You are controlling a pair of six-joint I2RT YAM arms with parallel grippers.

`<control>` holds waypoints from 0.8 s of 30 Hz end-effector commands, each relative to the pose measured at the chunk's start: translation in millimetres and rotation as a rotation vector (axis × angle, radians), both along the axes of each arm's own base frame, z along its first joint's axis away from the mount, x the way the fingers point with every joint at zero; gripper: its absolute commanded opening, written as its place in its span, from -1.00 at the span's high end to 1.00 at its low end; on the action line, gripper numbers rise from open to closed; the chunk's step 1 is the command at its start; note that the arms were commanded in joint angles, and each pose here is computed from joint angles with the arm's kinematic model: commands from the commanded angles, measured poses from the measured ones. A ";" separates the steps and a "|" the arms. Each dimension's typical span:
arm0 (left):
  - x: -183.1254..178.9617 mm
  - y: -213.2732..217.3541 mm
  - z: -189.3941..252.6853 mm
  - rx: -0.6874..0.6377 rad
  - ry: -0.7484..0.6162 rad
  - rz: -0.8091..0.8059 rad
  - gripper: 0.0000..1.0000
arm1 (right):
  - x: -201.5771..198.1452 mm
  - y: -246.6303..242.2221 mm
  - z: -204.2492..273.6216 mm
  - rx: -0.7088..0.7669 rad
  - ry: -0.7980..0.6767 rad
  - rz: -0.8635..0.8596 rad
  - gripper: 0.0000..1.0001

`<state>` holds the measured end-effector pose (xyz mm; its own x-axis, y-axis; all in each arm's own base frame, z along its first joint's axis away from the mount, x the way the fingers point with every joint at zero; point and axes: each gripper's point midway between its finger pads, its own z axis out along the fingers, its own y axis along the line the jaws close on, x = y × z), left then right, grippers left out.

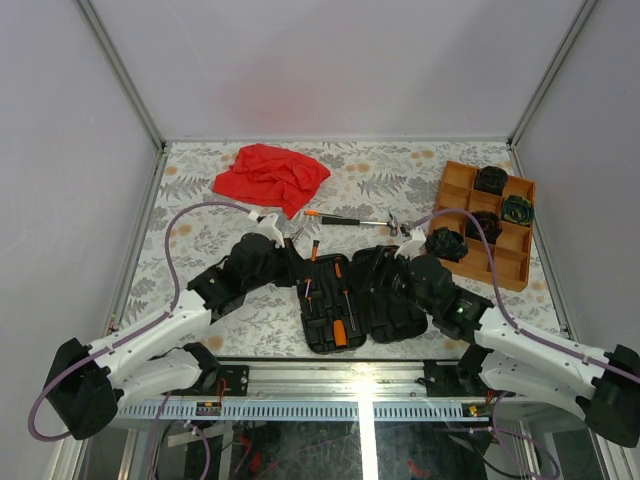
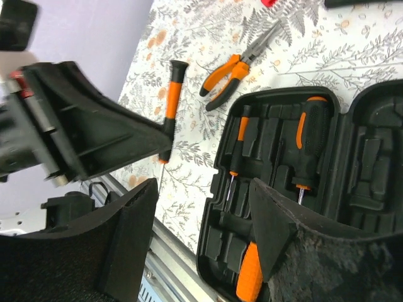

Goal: Sort the tools into containers
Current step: Place the screwdriver in the storage box.

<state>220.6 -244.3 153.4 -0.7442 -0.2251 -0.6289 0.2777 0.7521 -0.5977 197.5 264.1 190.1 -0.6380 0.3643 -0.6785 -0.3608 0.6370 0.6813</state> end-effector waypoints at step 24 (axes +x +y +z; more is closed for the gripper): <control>-19.6 -44.9 15.7 -0.158 -0.070 -0.114 1.00 | 26.5 66.1 -9.5 0.233 0.076 0.054 0.01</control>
